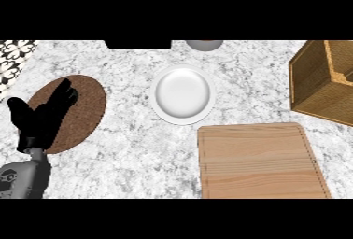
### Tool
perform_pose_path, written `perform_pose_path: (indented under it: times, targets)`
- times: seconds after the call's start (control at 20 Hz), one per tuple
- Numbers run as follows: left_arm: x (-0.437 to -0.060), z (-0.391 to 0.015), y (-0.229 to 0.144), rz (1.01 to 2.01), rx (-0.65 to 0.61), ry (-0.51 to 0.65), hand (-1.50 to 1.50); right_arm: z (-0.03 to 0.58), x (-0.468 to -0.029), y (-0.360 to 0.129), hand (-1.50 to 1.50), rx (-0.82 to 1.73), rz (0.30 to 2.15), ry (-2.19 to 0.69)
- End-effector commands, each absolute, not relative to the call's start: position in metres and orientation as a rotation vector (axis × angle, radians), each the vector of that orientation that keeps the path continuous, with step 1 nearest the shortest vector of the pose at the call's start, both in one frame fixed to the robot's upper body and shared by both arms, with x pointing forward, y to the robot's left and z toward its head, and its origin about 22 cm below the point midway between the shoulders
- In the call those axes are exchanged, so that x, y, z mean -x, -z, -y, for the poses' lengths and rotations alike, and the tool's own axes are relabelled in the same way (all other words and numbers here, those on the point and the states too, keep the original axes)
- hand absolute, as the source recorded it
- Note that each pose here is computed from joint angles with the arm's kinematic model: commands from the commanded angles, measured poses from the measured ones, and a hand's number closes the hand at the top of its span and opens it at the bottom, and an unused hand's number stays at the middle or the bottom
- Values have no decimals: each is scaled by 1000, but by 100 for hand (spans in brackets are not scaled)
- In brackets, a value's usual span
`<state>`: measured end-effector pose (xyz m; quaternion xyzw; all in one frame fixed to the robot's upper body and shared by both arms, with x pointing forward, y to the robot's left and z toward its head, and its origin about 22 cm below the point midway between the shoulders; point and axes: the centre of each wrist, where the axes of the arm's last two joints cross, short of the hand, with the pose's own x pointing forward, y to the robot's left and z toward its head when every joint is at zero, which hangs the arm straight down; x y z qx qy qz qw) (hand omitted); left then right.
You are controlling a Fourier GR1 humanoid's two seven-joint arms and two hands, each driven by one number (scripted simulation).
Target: Pick the lemon from the cutting board and place it in the basket
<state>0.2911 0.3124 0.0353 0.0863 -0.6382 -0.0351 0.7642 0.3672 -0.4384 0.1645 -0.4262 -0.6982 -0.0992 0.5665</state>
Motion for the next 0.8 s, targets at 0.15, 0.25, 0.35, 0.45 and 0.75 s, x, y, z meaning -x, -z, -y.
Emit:
perform_pose_path:
  times: [0.15, 0.25, 0.35, 0.45, 0.75]
  targets:
    - [-294, -312, -34, 1384, -184, 55, 0, 520, -311, -176, -150, 903, 1648, 529]
    - [-296, -307, -44, 1402, -208, 82, 0, 547, -290, -177, -150, 886, 1632, 501]
    - [-278, -326, -32, 1377, -180, 71, 0, 571, -255, -177, -150, 834, 1654, 488]
    - [-285, -324, -28, 1389, -187, 52, 0, 594, -231, -178, -150, 845, 1606, 424]
    - [-299, -307, -47, 1379, -181, 77, 0, 626, -175, -149, -150, 785, 1584, 304]
